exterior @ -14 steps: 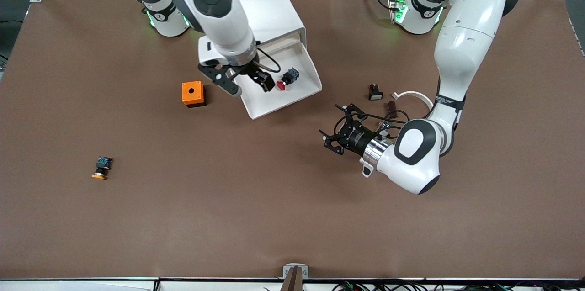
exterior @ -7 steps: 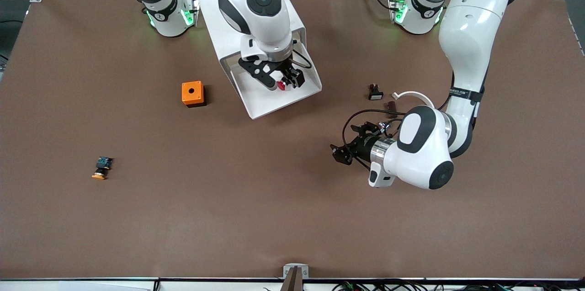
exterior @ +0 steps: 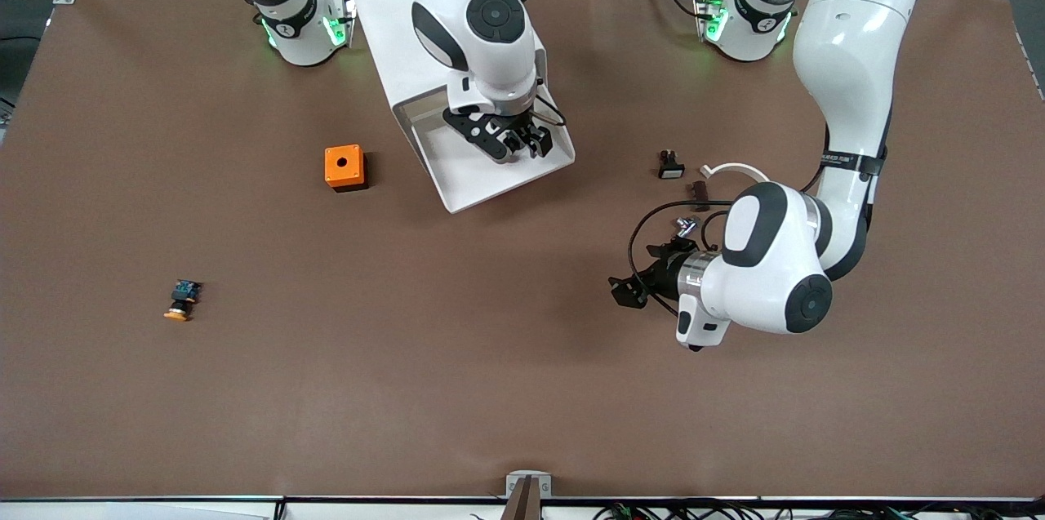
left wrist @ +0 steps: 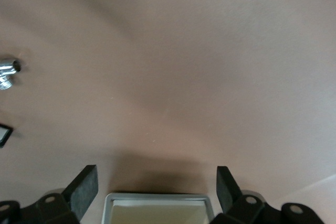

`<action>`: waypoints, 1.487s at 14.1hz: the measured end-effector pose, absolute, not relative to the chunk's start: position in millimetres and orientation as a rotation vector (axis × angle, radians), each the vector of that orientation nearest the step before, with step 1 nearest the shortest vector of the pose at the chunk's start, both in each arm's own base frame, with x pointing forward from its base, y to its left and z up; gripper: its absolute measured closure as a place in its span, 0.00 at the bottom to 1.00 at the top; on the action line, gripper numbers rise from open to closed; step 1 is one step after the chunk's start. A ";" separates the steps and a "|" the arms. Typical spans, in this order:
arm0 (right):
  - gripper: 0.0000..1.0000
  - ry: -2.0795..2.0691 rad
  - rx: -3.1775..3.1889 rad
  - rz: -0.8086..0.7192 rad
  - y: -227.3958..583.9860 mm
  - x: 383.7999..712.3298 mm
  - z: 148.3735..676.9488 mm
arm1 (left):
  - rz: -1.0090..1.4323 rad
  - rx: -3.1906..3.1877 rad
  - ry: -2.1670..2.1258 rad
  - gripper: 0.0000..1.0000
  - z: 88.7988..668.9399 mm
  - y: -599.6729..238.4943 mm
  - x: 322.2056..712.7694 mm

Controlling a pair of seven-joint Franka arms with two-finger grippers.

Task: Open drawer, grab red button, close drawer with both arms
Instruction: 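Grasp the red mushroom button inside the drawer with the right gripper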

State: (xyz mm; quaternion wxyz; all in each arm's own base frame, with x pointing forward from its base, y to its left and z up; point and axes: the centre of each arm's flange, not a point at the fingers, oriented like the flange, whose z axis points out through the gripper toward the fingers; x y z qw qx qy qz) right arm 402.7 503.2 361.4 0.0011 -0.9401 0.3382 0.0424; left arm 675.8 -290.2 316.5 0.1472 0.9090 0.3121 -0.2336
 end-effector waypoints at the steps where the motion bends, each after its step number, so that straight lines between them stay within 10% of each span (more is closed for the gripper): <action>1: 0.00 1.061 -2.952 0.132 502.4 401.1 356.9 | -0.653 2.616 0.898 0.00 318.0 -291.6 676.9; 12: 0.06 1.105 -2.961 0.140 509.2 386.2 338.3 | -0.603 2.637 0.889 0.00 320.4 -295.2 678.1; 17: 0.59 1.104 -2.959 0.138 513.3 381.6 338.9 | -0.598 2.638 0.888 0.00 320.4 -296.6 677.9; 21: 0.59 1.103 -2.943 0.127 515.8 385.1 346.2 | -0.570 2.684 0.872 0.00 319.0 -298.8 676.4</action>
